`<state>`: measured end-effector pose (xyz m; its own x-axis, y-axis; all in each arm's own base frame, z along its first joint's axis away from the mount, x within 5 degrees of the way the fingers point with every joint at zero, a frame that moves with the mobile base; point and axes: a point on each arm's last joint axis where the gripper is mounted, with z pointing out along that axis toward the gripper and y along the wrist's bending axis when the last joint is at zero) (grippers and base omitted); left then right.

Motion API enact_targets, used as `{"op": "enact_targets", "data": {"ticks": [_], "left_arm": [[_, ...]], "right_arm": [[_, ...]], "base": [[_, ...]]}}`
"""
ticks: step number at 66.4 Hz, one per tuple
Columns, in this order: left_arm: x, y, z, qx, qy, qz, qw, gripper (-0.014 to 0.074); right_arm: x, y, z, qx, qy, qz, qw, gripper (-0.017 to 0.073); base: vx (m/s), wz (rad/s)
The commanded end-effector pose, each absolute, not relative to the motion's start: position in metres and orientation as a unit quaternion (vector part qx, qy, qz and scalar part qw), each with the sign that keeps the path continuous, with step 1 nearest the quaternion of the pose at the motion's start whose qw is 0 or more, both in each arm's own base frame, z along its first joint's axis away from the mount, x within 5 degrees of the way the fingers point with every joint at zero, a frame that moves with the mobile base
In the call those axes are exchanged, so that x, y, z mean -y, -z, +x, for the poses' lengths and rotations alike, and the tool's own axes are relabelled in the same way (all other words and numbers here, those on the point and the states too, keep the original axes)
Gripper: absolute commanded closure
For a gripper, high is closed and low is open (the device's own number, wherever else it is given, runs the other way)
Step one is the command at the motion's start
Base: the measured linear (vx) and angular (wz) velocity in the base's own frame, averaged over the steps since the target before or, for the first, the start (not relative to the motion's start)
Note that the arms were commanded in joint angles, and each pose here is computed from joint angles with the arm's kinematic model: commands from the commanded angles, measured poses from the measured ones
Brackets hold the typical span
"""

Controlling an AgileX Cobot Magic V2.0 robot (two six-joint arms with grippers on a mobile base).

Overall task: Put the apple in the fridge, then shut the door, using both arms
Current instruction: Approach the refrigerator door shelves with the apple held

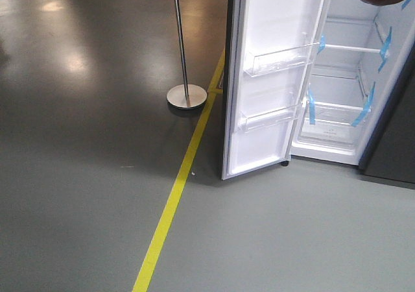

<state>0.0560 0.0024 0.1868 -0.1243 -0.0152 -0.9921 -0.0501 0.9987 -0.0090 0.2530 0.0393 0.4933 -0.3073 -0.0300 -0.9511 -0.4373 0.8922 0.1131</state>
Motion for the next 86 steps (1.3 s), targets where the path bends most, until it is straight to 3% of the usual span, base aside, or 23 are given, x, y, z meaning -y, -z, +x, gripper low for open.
{"op": "enact_targets", "data": {"ticks": [1, 86], "left_arm": [[-0.0025, -0.1896, 0.0561, -0.723, -0.010, -0.025, 0.690, 0.0601], [-0.0025, -0.1896, 0.0561, -0.723, -0.010, -0.025, 0.690, 0.0601]], "right_arm": [[-0.0384, -0.5157, 0.2421, -0.752, -0.179, -0.137, 0.620, 0.0419], [-0.0384, -0.5157, 0.2421, -0.752, -0.179, -0.137, 0.620, 0.0419]], "base": [[0.09, -0.05], [0.06, -0.06]]}}
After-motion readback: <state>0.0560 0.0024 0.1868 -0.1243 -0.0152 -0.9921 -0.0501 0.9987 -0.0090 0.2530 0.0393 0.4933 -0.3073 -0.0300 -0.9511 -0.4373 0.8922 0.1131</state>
